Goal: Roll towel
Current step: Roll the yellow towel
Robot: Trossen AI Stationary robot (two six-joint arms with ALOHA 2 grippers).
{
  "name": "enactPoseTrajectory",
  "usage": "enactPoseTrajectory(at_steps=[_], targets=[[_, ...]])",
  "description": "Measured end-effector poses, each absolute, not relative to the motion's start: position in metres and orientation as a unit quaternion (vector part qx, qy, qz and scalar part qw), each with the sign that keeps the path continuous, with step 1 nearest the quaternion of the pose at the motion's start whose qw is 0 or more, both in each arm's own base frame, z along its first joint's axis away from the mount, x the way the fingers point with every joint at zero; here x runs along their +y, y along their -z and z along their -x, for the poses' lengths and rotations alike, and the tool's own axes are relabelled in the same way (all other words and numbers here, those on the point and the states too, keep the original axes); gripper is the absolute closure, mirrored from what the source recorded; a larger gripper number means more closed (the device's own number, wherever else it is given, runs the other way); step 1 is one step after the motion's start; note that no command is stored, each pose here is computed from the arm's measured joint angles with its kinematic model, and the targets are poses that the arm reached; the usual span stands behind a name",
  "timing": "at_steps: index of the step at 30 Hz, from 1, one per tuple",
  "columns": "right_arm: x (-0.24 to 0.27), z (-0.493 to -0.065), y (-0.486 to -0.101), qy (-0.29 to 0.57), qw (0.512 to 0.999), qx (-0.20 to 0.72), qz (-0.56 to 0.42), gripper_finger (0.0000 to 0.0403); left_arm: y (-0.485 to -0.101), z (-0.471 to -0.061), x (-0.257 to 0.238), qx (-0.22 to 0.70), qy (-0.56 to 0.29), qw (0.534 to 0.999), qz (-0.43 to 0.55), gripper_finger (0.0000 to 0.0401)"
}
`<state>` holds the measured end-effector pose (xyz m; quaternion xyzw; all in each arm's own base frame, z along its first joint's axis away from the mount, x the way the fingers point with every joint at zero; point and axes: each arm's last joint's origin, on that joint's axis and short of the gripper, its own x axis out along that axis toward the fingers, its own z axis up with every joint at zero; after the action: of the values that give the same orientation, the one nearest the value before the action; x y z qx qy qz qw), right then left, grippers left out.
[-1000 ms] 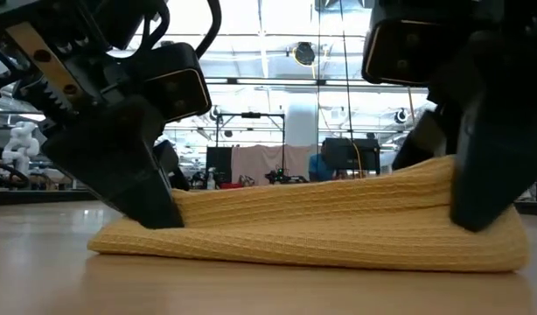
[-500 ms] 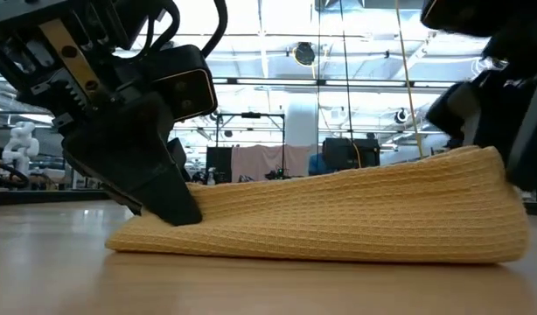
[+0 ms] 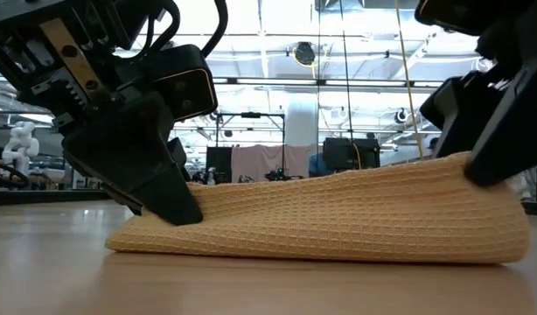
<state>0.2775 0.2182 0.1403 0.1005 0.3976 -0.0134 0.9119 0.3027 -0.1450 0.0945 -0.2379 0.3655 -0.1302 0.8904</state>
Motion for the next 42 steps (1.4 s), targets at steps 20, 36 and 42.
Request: enactPoseTrajectory(at_steps=[20, 36, 42], targets=[[0.209, -0.289, -0.142, -0.025, 0.9, 0.413, -0.135, 0.0361, -0.095, -0.303, -0.145, 0.363, 0.138, 0.893, 0.228, 0.0388], [0.219, -0.299, -0.156, -0.181, 0.865, 0.409, -0.225, 0.0398, -0.113, -0.291, -0.188, 0.297, 0.295, 0.88, 0.225, 0.0388], [0.201, -0.305, -0.149, -0.146, 0.858, 0.442, -0.219, 0.0397, -0.106, -0.29, -0.182, 0.326, 0.255, 0.886, 0.209, 0.0388]])
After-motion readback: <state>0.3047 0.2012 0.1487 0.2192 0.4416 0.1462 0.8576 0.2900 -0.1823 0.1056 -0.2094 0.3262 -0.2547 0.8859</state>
